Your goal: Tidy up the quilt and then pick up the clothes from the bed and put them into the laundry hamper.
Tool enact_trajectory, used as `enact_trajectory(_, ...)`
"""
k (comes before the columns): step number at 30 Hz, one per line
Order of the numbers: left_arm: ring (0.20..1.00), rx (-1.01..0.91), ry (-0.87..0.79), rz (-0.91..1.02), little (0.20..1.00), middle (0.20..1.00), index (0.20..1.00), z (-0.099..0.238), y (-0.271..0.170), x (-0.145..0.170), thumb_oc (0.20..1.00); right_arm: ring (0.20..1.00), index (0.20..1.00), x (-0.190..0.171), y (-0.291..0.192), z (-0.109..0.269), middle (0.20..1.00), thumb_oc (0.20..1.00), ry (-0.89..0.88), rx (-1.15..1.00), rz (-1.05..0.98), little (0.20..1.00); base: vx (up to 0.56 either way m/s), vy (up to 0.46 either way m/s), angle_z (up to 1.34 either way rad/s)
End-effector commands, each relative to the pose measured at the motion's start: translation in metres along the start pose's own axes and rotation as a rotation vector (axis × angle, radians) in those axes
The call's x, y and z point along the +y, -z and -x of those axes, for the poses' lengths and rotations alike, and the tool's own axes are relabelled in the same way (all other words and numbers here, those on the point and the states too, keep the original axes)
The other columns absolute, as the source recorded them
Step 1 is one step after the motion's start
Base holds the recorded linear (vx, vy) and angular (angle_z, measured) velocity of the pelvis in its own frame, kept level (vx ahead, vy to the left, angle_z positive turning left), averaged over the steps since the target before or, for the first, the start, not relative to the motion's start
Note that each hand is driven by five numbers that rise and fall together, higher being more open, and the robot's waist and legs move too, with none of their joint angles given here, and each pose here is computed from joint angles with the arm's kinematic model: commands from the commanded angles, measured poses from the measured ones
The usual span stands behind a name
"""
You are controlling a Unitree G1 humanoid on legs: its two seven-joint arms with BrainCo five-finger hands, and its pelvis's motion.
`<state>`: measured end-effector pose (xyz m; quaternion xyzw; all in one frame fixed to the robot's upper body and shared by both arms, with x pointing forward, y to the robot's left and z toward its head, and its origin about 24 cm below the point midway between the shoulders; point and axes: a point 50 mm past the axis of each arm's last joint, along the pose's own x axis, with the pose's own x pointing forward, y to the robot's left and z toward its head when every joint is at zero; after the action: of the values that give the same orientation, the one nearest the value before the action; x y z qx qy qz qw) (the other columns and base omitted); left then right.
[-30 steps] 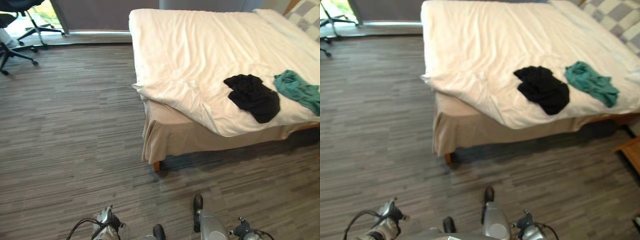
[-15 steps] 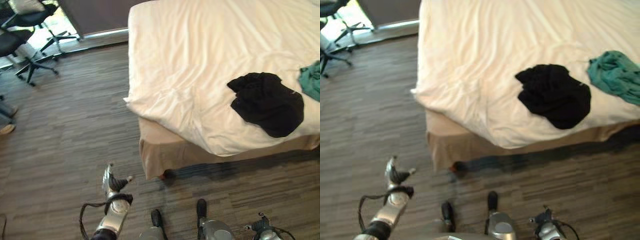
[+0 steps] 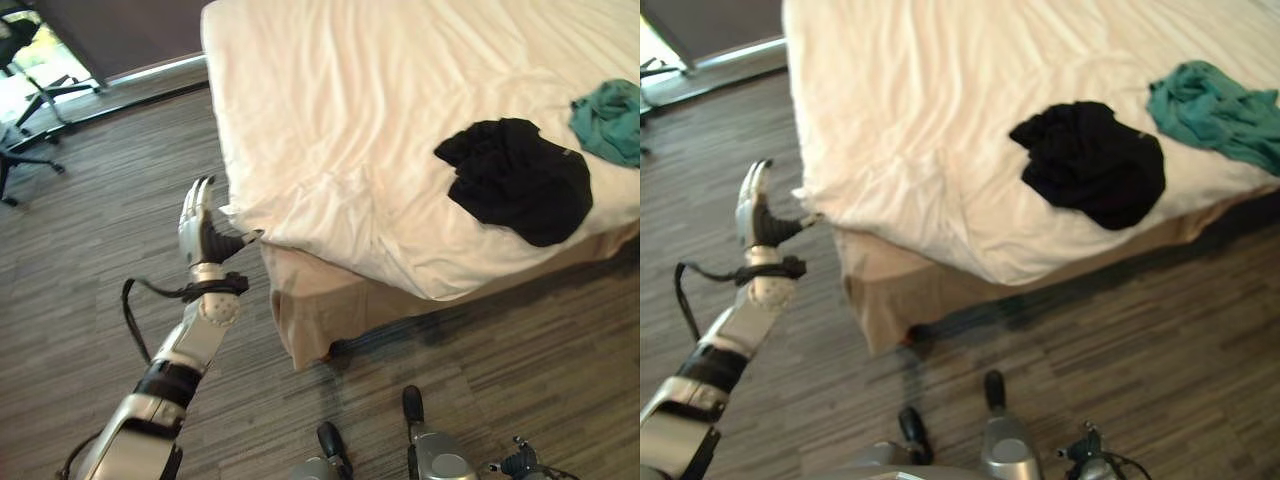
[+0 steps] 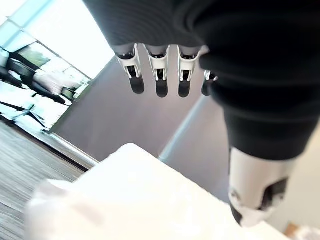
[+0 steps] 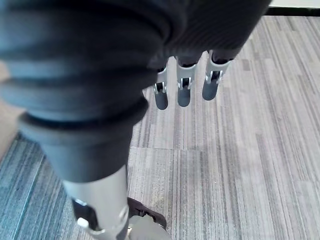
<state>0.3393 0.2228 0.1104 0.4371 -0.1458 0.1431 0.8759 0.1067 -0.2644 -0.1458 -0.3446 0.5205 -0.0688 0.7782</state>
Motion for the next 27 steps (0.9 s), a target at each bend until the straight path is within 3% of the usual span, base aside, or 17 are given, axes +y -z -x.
enact_trajectory(1,1.0,-0.016,-0.001,-0.156,1.0,1.0,1.0,-0.026,-0.002,0.008,1.0,1.0,1.0,-0.004,0.005,-0.002,1.0,1.0,0.007,0.03,0.033,1.0,0.01,0.057,-0.45)
enact_trajectory(7,1.0,0.031,0.227,-0.419,1.0,1.0,1.0,-0.038,0.003,-0.024,1.0,1.0,1.0,-0.019,0.001,-0.007,1.0,1.0,0.055,0.042,0.032,1.0,0.0,0.034,-0.36)
enact_trajectory(8,0.608,0.046,0.299,-0.49,0.608,0.608,0.608,-0.032,0.006,-0.037,0.608,1.0,1.0,-0.022,-0.002,-0.008,1.0,1.0,0.064,0.039,0.031,1.0,0.0,0.017,-0.25)
enact_trajectory(9,0.464,0.046,0.299,-0.49,0.464,0.464,0.464,-0.033,0.006,-0.037,0.464,1.0,1.0,-0.022,-0.002,-0.008,1.0,1.0,0.064,0.039,0.031,1.0,0.01,0.024,-0.14)
enact_trajectory(10,0.2,0.086,0.401,-0.56,0.2,0.2,0.2,-0.019,0.02,-0.051,0.2,1.0,1.0,-0.024,-0.004,-0.009,1.0,1.0,0.069,0.033,0.03,1.0,0.0,0.0,0.0)
enact_trajectory(16,0.2,0.268,0.621,-0.65,0.2,0.2,0.2,0.038,0.07,-0.071,0.2,1.0,1.0,-0.032,-0.019,-0.012,1.0,1.0,0.089,-0.018,0.04,1.0,0.01,0.008,0.02)
enact_trajectory(17,0.401,0.379,0.677,-0.64,0.401,0.401,0.401,0.07,0.095,-0.073,0.401,1.0,1.0,-0.038,-0.028,-0.013,1.0,1.0,0.1,-0.054,0.058,1.0,0.0,0.0,0.0)
enact_trajectory(18,0.476,0.379,0.677,-0.64,0.476,0.476,0.476,0.07,0.095,-0.073,0.476,1.0,1.0,-0.038,-0.028,-0.013,1.0,1.0,0.1,-0.054,0.059,1.0,0.0,0.0,0.0)
enact_trajectory(19,0.482,0.531,0.701,-0.591,0.482,0.482,0.482,0.108,0.121,-0.068,0.482,1.0,1.0,-0.041,-0.039,-0.014,1.0,1.0,0.106,-0.097,0.092,1.0,0.0,0.0,0.0)
enact_trajectory(21,0.526,0.593,0.722,-0.58,0.526,0.526,0.526,0.128,0.132,-0.066,0.526,1.0,1.0,-0.043,-0.045,-0.014,1.0,1.0,0.111,-0.124,0.109,1.0,0.01,-0.021,0.07)
enact_trajectory(22,0.875,0.669,0.736,-0.568,0.875,0.875,0.875,0.15,0.145,-0.061,0.875,1.0,1.0,-0.047,-0.054,-0.014,1.0,1.0,0.118,-0.164,0.112,1.0,0.02,-0.019,0.16)
enact_trajectory(23,1.0,0.812,0.765,-0.528,1.0,1.0,1.0,0.196,0.161,-0.054,1.0,1.0,1.0,-0.064,-0.084,-0.01,1.0,1.0,0.175,-0.306,0.116,1.0,0.02,-0.011,0.13)
enact_trajectory(24,1.0,0.812,0.765,-0.527,1.0,1.0,1.0,0.197,0.162,-0.054,1.0,1.0,1.0,-0.064,-0.084,-0.01,1.0,1.0,0.175,-0.306,0.117,1.0,0.02,0.001,0.1)
enact_trajectory(25,1.0,0.967,0.768,-0.477,1.0,1.0,1.0,0.242,0.173,-0.046,1.0,1.0,1.0,-0.088,-0.118,0.003,1.0,1.0,0.256,-0.483,0.129,1.0,0.01,0.008,0.06)
enact_trajectory(26,1.0,1.04,0.769,-0.452,1.0,1.0,1.0,0.265,0.176,-0.042,1.0,1.0,1.0,-0.1,-0.135,0.013,1.0,1.0,0.291,-0.58,0.14,1.0,0.01,0.008,0.1)
enact_trajectory(27,1.0,1.04,0.769,-0.452,1.0,1.0,1.0,0.265,0.176,-0.042,1.0,1.0,1.0,-0.1,-0.135,0.013,1.0,1.0,0.291,-0.579,0.141,1.0,0.02,0.004,0.21)
